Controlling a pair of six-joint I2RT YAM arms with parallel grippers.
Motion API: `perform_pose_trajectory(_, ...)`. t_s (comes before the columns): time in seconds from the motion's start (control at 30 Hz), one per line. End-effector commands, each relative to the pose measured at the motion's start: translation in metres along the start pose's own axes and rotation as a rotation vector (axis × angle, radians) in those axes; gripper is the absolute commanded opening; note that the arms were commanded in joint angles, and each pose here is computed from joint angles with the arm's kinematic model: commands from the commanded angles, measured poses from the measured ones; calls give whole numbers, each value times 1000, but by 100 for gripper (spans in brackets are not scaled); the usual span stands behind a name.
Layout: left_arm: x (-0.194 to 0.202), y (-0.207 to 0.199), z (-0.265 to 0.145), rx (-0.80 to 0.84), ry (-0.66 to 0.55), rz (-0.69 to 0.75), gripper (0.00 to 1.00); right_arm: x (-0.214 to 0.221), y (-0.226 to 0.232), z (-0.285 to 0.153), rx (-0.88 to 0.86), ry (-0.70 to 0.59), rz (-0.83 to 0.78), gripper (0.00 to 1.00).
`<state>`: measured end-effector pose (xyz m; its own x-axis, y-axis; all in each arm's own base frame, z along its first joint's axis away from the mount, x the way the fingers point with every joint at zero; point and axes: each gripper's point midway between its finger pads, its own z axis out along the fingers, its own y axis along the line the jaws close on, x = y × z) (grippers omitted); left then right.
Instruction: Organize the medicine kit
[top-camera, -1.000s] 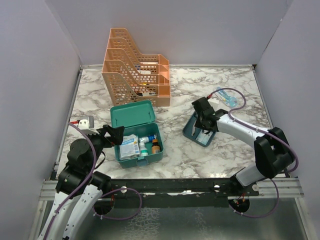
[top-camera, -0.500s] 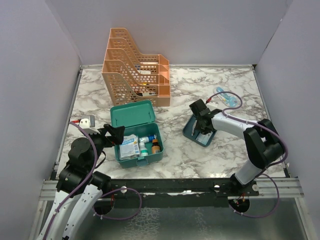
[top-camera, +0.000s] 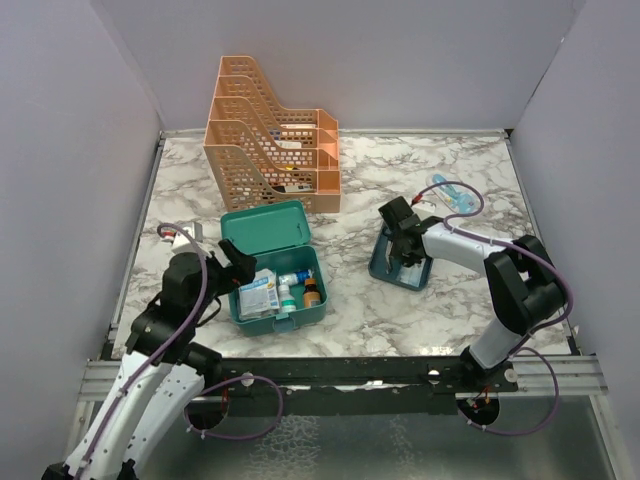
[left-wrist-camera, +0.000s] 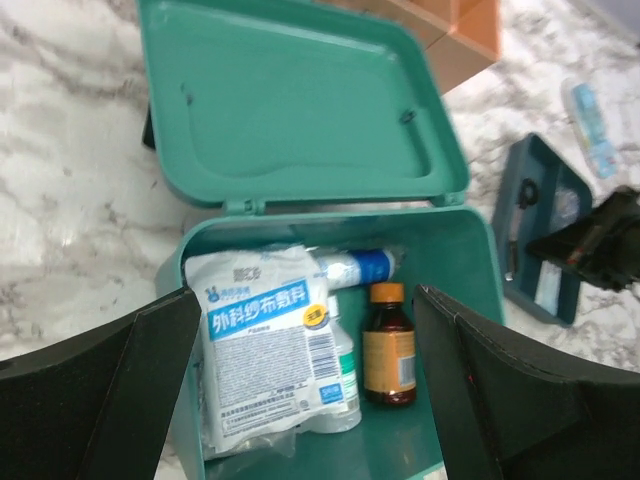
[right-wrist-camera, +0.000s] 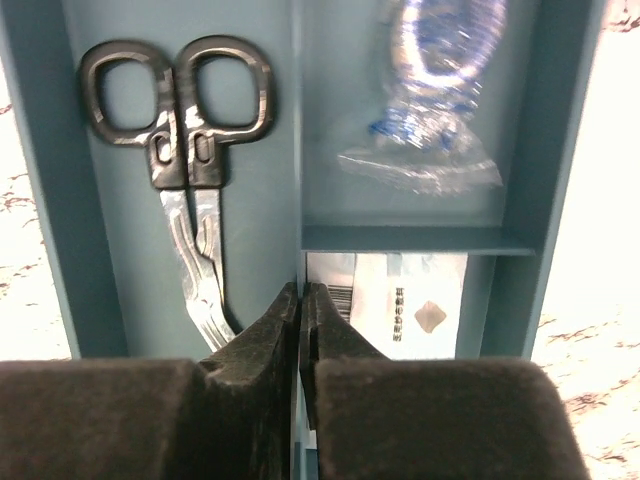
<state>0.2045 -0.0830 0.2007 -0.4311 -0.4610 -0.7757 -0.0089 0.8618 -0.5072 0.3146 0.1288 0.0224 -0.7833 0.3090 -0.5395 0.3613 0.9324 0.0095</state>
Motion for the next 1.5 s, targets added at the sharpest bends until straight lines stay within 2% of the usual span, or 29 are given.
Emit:
perform_pose_trajectory(0.0, 17, 22, 10, -171, 97, -87, 92, -15, -5, -3, 33, -46, -19, 1)
perform_pose_trajectory(0.2, 24, 41, 21, -306, 144, -57, 91, -29, -5, -19, 5, -84, -32, 1)
perform_pose_trajectory(0.3, 28, 45, 25, -327, 166, -32, 86, -33, -5, -25, -7, -97, -42, 1)
perform_pose_trajectory(0.57, 32, 29, 37, -218, 213, 70, 56, -35, -6, -32, -39, -109, -94, 1)
perform_pose_trajectory(0.73, 38, 15, 44, -122, 245, 104, 44, -38, -7, -41, -65, -126, -112, 1)
perform_pose_trajectory(0.93, 57, -7, 49, 26, 347, 146, 38, -44, -6, -55, -114, -151, -149, 1)
perform_pose_trajectory(1.13, 57, -29, 53, 167, 355, 200, 38, -49, 5, -69, -214, -168, -286, 1)
perform_pose_trajectory(1.27, 59, -50, 54, 274, 375, 195, 43, -51, 16, -85, -310, -178, -370, 1)
perform_pose_trajectory(1.37, 60, -53, 58, 282, 392, 187, 49, -52, 28, -102, -418, -188, -445, 1)
perform_pose_trajectory(1.47, 60, -52, 59, 274, 404, 192, 65, -52, 40, -123, -535, -204, -535, 1)
